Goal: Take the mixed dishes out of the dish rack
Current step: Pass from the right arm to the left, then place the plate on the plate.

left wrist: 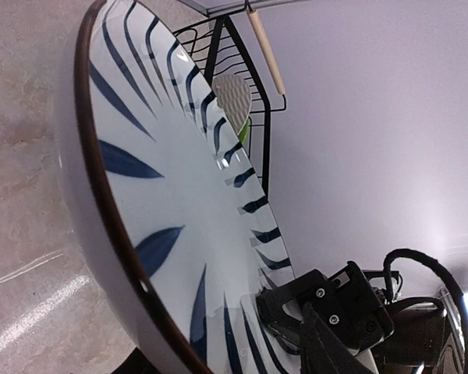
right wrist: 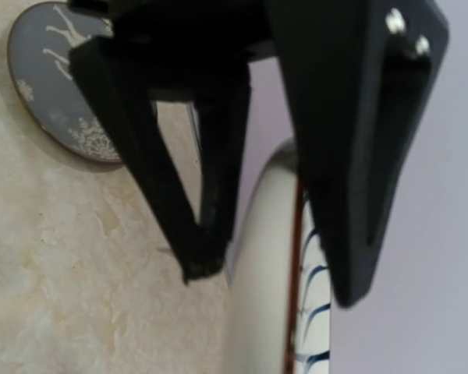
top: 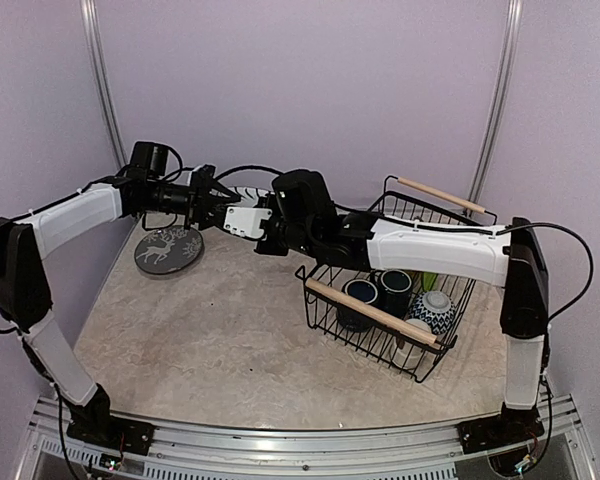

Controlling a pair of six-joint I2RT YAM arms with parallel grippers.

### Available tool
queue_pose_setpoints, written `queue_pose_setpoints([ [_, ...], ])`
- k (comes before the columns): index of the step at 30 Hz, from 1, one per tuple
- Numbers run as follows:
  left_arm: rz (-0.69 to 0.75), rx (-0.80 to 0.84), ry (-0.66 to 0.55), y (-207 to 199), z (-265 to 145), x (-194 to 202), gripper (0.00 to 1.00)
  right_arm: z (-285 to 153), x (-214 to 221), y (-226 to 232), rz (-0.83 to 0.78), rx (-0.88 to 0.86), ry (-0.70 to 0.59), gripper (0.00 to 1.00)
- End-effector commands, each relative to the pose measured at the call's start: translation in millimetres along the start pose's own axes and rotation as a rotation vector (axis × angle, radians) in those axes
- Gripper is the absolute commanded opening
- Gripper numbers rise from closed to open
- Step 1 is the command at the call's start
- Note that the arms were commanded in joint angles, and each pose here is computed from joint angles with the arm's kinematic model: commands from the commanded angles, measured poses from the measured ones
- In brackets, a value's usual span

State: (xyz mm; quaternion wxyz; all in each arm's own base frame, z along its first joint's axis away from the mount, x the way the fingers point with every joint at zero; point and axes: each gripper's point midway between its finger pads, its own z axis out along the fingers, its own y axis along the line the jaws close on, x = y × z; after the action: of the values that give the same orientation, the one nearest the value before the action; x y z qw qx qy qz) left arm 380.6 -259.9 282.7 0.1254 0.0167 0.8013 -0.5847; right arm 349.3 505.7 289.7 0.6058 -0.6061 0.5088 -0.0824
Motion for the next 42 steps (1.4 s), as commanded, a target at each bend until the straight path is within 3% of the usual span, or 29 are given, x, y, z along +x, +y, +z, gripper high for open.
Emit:
queue_pose_setpoints([
  [1, 0.001, -0.024, 0.006, 2.4, 5.9, -0.4, 0.45, -9.2, -40.4, -48.8, 0.026, 0.179, -0.103, 0.00],
  [9, 0.011, -0.066, -0.013, 7.5, 4.9, -2.5, 0.12, -0.3, -36.7, -37.3, 0.010, 0.177, -0.076, 0.00],
  [12, 0.023, -0.074, -0.032, 6.7, 0.4, -5.3, 0.00, -2.1, -32.2, -33.7, 0.024, 0.165, -0.068, 0.31],
  [14, 0.039, -0.083, -0.047, 6.7, -2.4, -7.3, 0.00, -5.3, -29.0, -32.9, 0.036, 0.169, -0.062, 0.49],
  [19, 0.055, -0.076, -0.112, 5.6, -21.5, -19.7, 0.00, -13.0, -20.2, -27.4, 0.066, 0.148, -0.049, 0.75],
  [22, 0.058, -0.096, -0.170, 9.8, -39.5, -31.6, 0.00, -19.4, -14.3, -28.4, 0.099, 0.145, -0.028, 0.99],
  [29, 0.003, -0.173, -0.313, 41.8, -88.5, -64.3, 0.00, -39.7, 14.1, -46.3, 0.267, 0.167, 0.033, 1.00],
  [37, -0.112, -0.318, -0.485, 102.8, -150.3, -95.2, 0.00, -57.8, 99.8, -99.2, 0.769, 0.120, 0.116, 1.00],
  [42, -0.209, -0.363, -0.547, 143.2, -179.1, -105.5, 0.01, -87.0, 135.2, -126.4, 0.939, 0.183, 0.146, 1.00],
])
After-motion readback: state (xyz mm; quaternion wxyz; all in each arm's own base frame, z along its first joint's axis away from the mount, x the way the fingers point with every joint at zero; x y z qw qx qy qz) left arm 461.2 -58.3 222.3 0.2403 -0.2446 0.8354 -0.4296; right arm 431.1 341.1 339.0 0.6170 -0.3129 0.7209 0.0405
